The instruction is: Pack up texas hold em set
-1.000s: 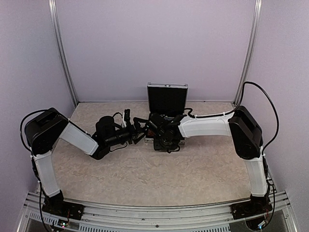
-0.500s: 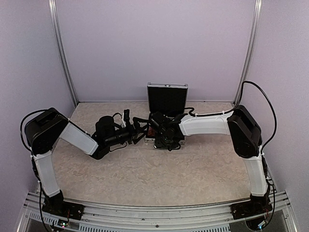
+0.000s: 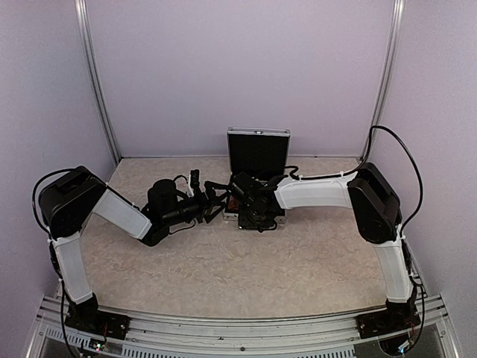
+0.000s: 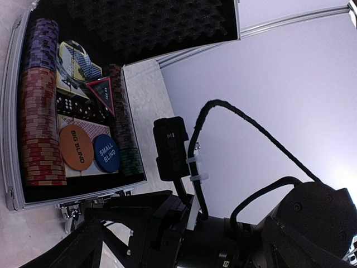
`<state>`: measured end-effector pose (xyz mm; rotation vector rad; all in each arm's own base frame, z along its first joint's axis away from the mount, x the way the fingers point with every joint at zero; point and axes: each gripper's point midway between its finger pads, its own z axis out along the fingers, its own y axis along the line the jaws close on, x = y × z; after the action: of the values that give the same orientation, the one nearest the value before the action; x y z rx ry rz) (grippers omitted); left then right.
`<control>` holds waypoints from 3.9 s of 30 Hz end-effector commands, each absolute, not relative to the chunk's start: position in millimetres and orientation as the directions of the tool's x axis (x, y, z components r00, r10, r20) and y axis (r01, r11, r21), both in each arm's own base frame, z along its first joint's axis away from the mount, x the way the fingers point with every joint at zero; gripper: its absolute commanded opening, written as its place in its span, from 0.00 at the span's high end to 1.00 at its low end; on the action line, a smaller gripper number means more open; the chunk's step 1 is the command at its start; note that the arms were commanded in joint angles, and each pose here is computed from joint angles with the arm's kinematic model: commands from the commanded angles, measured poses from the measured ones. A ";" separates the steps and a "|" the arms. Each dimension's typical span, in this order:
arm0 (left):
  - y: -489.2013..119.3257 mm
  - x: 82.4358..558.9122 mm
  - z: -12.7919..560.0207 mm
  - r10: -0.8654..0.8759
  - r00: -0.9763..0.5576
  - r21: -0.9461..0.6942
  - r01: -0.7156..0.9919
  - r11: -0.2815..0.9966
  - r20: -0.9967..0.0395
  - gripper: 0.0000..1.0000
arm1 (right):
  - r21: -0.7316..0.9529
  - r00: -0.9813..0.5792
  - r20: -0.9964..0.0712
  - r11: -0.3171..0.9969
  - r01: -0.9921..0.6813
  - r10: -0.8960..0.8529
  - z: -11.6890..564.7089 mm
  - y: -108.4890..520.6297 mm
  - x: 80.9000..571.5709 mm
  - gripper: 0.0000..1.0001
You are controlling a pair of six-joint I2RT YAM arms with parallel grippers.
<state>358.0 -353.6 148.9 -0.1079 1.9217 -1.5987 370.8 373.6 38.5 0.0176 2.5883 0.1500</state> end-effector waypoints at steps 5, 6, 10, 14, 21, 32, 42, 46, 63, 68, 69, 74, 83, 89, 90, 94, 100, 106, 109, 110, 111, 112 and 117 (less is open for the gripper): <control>-363.3 349.0 172.4 -0.425 -0.790 -0.897 0.400 0.190 -0.443 0.01 | 0.040 -0.882 -0.470 0.999 0.015 0.032 8.7 354.6 360.3 0.62; -363.5 348.7 172.8 -0.424 -0.789 -0.896 0.402 0.188 -0.443 0.01 | 0.039 -0.884 -0.466 0.999 0.016 0.032 7.2 354.3 360.1 0.62; -364.6 347.8 171.1 -0.421 -0.792 -0.897 0.400 0.189 -0.442 0.01 | 0.036 -0.887 -0.460 0.999 0.018 0.032 5.4 353.3 358.6 0.64; -366.3 346.9 170.2 -0.420 -0.794 -0.898 0.399 0.187 -0.441 0.01 | 0.036 -0.882 -0.470 0.999 0.019 0.034 10.6 351.8 359.4 0.72; -368.3 345.9 167.9 -0.416 -0.799 -0.900 0.395 0.182 -0.435 0.01 | 0.038 -0.878 -0.478 0.999 0.018 0.034 18.3 351.1 359.8 0.82; -374.9 344.3 163.8 -0.406 -0.807 -0.903 0.392 0.175 -0.428 0.01 | 0.059 -0.852 -0.522 0.998 0.017 0.045 56.1 352.9 366.8 0.87; -384.9 346.1 149.2 -0.390 -0.826 -0.913 0.372 0.167 -0.407 0.01 | 0.076 -0.824 -0.564 0.997 0.016 0.056 92.0 353.1 372.9 0.88; -385.4 347.0 144.8 -0.389 -0.828 -0.915 0.366 0.171 -0.404 0.01 | 0.086 -0.815 -0.576 0.996 0.014 0.061 102.3 354.4 374.6 0.88; -395.7 353.1 110.3 -0.366 -0.853 -0.926 0.323 0.193 -0.373 0.01 | 0.101 -0.770 -0.634 0.995 0.006 0.069 139.3 355.4 392.1 0.88; -396.4 353.4 102.4 -0.363 -0.858 -0.929 0.311 0.199 -0.364 0.01 | 0.100 -0.766 -0.639 0.995 0.003 0.067 142.6 355.1 395.6 0.88; -396.5 353.6 101.5 -0.362 -0.859 -0.930 0.310 0.199 -0.363 0.01 | 0.099 -0.767 -0.638 0.995 0.001 0.065 142.0 355.3 395.6 0.88; -398.6 354.6 98.3 -0.359 -0.862 -0.931 0.305 0.200 -0.359 0.01 | 0.101 -0.769 -0.635 0.995 0.001 0.065 141.9 354.8 394.5 0.89; -404.9 358.3 76.7 -0.343 -0.871 -0.929 0.279 0.245 -0.352 0.01 | 0.120 -0.752 -0.655 0.993 -0.012 0.070 157.0 357.8 397.5 0.89; -409.2 360.8 55.3 -0.319 -0.882 -0.916 0.245 0.317 -0.346 0.01 | 0.131 -0.748 -0.659 0.991 -0.011 0.079 161.2 356.4 396.4 0.89; -410.0 361.2 51.2 -0.314 -0.884 -0.912 0.239 0.332 -0.346 0.01 | 0.133 -0.747 -0.660 0.991 -0.013 0.079 162.7 356.8 396.0 0.89; -413.5 359.6 37.2 -0.294 -0.894 -0.901 0.217 0.375 -0.338 0.01 | 0.139 -0.742 -0.666 0.990 -0.012 0.084 166.9 355.6 397.5 0.88; -413.0 357.4 16.1 -0.279 -0.907 -0.886 0.175 0.429 -0.314 0.01 | 0.149 -0.735 -0.672 0.989 -0.009 0.094 173.8 353.2 398.5 0.88; -412.2 357.0 1.0 -0.267 -0.914 -0.863 0.149 0.482 -0.307 0.01 | 0.158 -0.729 -0.677 0.987 -0.008 0.102 180.2 350.9 396.5 0.89; -412.7 355.5 -4.5 -0.261 -0.917 -0.856 0.140 0.497 -0.301 0.01 | 0.161 -0.730 -0.674 0.987 0.000 0.110 178.3 346.1 394.5 0.88; -413.1 354.6 -7.1 -0.257 -0.919 -0.853 0.137 0.504 -0.299 0.01 | 0.165 -0.732 -0.671 0.986 0.003 0.115 177.0 344.3 393.4 0.88; -413.6 354.0 -8.9 -0.254 -0.920 -0.850 0.136 0.509 -0.299 0.01 | 0.175 -0.738 -0.663 0.984 0.005 0.122 174.1 341.8 392.4 0.88; -414.1 353.3 -10.7 -0.252 -0.920 -0.847 0.135 0.514 -0.299 0.01 | 0.188 -0.742 -0.658 0.982 0.008 0.132 171.4 339.3 392.0 0.88; -418.9 349.1 -18.5 -0.235 -0.925 -0.836 0.135 0.531 -0.299 0.01 | 0.233 -0.745 -0.643 0.972 0.027 0.175 166.5 325.3 393.4 0.88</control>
<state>368.3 -441.3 98.7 0.0295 2.0123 -1.6299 372.6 313.6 58.4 0.0371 2.6407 -0.0054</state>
